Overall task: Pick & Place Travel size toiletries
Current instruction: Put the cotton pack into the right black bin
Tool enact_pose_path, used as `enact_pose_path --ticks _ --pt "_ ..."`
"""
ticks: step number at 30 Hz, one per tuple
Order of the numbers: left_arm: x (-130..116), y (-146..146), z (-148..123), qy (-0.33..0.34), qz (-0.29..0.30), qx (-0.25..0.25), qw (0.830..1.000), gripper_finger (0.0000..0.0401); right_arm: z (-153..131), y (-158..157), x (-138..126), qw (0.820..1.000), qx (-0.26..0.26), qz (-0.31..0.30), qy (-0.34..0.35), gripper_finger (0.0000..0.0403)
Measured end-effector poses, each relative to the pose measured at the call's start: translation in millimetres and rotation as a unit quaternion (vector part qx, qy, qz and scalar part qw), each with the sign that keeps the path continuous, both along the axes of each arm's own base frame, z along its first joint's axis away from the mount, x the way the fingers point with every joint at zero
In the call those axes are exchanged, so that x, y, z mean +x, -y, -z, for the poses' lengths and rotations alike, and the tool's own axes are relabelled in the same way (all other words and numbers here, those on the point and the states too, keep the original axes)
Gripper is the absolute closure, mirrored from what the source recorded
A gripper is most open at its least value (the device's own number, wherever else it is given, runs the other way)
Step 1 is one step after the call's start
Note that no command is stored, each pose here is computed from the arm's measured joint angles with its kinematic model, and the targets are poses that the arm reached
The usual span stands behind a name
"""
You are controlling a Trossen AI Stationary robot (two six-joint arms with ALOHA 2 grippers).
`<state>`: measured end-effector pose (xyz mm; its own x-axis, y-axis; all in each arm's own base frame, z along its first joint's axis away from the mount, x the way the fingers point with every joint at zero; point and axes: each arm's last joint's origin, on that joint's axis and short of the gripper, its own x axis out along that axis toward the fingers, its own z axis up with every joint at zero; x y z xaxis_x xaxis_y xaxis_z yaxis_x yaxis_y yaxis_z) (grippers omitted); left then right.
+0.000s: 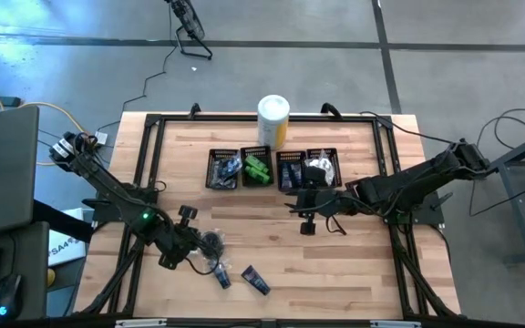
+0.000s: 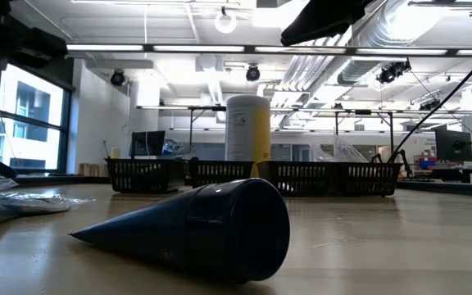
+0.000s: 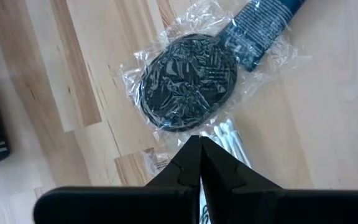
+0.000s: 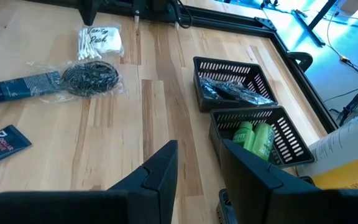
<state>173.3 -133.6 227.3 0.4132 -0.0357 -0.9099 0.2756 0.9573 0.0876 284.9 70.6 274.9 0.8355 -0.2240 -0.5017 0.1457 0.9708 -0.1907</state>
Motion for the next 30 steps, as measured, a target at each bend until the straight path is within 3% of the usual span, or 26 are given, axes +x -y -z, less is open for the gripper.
enact_pose_path --ticks 7,23,30 --pt "1 1 -1 0.006 0.002 -0.004 1.000 0.0380 0 2 0 1.000 0.000 0.003 0.000 0.0290" --pt "0 1 1 -0.009 -0.024 -0.025 0.999 0.0164 1 10 3 1.000 0.019 -0.006 -0.005 0.0290" --pt "-3 0 2 -0.034 -0.050 -0.043 0.997 0.0131 1 10 3 1.000 0.019 -0.007 -0.005 0.0290"
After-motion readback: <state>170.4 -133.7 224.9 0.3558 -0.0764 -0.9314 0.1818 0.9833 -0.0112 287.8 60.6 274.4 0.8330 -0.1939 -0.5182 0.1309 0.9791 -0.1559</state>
